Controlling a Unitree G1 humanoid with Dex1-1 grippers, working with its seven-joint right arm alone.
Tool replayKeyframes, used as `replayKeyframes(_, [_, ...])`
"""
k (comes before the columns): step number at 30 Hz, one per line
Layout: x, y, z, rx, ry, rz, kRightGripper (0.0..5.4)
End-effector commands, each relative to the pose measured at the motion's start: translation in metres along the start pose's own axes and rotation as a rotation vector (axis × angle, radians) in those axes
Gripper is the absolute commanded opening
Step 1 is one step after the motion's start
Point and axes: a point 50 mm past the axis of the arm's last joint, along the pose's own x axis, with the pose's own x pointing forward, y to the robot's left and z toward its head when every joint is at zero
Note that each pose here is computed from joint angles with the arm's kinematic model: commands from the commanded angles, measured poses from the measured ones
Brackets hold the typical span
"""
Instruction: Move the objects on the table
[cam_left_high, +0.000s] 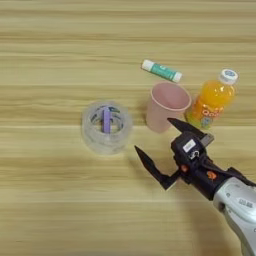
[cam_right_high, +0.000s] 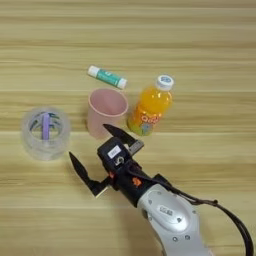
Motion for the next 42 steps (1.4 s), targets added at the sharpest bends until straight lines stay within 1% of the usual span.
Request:
replayKeyframes(1, [0.006,0.001,0.02,-0.093,-0.076,0.047,5.37])
replayKeyframes(5, [0.012,0.002,0.026,-0.141,-0.09,0.084,5.37])
replayKeyframes(8, [0.02,0.005,0.03,-0.176,-0.096,0.143,5.37])
replayKeyframes(10, [0.027,0.009,0.03,-0.194,-0.093,0.182,5.37])
replayKeyframes(12, [0.035,0.01,0.03,-0.226,-0.094,0.201,5.37])
replayKeyframes(14, [0.041,0.01,0.031,-0.24,-0.096,0.214,5.37])
replayKeyframes(20, [0.057,0.012,0.024,-0.294,-0.058,0.277,5.37])
replayKeyframes(25, [0.068,0.015,0.016,-0.316,-0.021,0.326,5.37])
replayKeyframes(30, [0.075,0.017,0.01,-0.316,-0.004,0.345,5.37])
replayKeyframes(32, [0.077,0.02,0.009,-0.319,-0.004,0.363,4.88])
replayKeyframes(34, [0.078,0.023,0.009,-0.324,-0.003,0.38,4.78])
replayKeyframes(35, [0.08,0.023,0.008,-0.325,-0.002,0.384,4.56])
replayKeyframes(39, [0.081,0.024,0.006,-0.316,0.0,0.394,4.0])
replayKeyframes(42, [0.082,0.025,0.003,-0.304,0.008,0.405,3.7])
